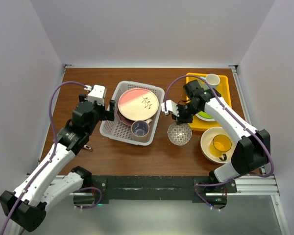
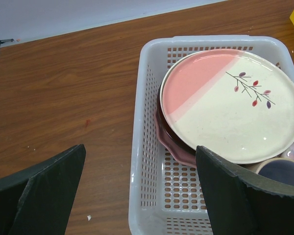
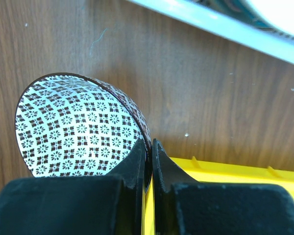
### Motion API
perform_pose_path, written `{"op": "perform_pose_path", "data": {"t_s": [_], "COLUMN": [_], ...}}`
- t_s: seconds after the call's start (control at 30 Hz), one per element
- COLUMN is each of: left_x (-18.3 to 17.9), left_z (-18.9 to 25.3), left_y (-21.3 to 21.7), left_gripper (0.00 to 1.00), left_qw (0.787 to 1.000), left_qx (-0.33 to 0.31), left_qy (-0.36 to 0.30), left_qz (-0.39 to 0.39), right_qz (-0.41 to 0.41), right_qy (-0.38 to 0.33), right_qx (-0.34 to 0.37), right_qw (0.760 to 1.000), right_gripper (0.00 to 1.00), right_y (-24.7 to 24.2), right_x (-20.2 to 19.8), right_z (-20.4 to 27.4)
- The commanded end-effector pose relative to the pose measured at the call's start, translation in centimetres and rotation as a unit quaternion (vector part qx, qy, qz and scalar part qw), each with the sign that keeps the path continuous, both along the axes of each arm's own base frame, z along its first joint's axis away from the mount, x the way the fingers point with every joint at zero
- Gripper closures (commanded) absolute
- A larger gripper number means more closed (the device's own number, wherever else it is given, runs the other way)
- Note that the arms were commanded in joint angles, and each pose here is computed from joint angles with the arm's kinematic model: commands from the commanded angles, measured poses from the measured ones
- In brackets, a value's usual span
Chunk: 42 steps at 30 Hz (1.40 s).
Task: Place the mixed dishes into the plastic bin
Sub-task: Pick up the bowl from the center of the board, then place the bowl in the plastic bin.
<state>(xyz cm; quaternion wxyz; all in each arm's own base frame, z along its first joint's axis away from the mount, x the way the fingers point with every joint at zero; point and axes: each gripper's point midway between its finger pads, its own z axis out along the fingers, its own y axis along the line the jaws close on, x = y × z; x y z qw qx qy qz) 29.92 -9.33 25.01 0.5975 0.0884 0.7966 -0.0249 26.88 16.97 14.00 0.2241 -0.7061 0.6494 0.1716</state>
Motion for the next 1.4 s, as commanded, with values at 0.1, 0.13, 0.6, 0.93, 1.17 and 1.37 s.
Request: {"op": "perform_pose_path", "data": {"t_s": [0.1,0.13,0.6,0.93,1.17,1.37], "left_x": [0.3,0.3,0.1,0.1,0.1,0.1], "left_z": [1.6,1.7,1.9,2.0,1.9,2.1], "left_y": [0.4,0.4,0.7,0.9,1.0,1.1], "left_gripper": [0.00,0.00,0.00,0.00,0.00,0.00], "left_qw": [0.999,0.999,0.999,0.999,0.999,0.998], "left_qx": [-0.020,-0.020,-0.021,-0.020,-0.020,-0.021], "left_qy": [-0.029,-0.031,-0.038,-0.039,-0.039,-0.042], "left_qz": [0.015,0.015,0.021,0.025,0.028,0.031], "right_qz": [-0.034,-0.038,-0.086,-0.137,-0.153,-0.165], "right_qy": [-0.026,-0.022,-0.020,-0.007,0.011,0.025], "right_qx": [0.048,0.050,0.104,0.152,0.179,0.196], "right_qw": [0.998,0.998,0.991,0.979,0.972,0.966], "right_gripper": [1.00,1.00,1.00,1.00,1.00,1.00], "right_y": [1.4,1.6,3.9,5.7,7.0,7.9], "right_x": [1.2,1.2,3.7,5.9,6.9,7.7], "right_z": [5.2,5.3,8.7,10.8,11.6,12.0]}}
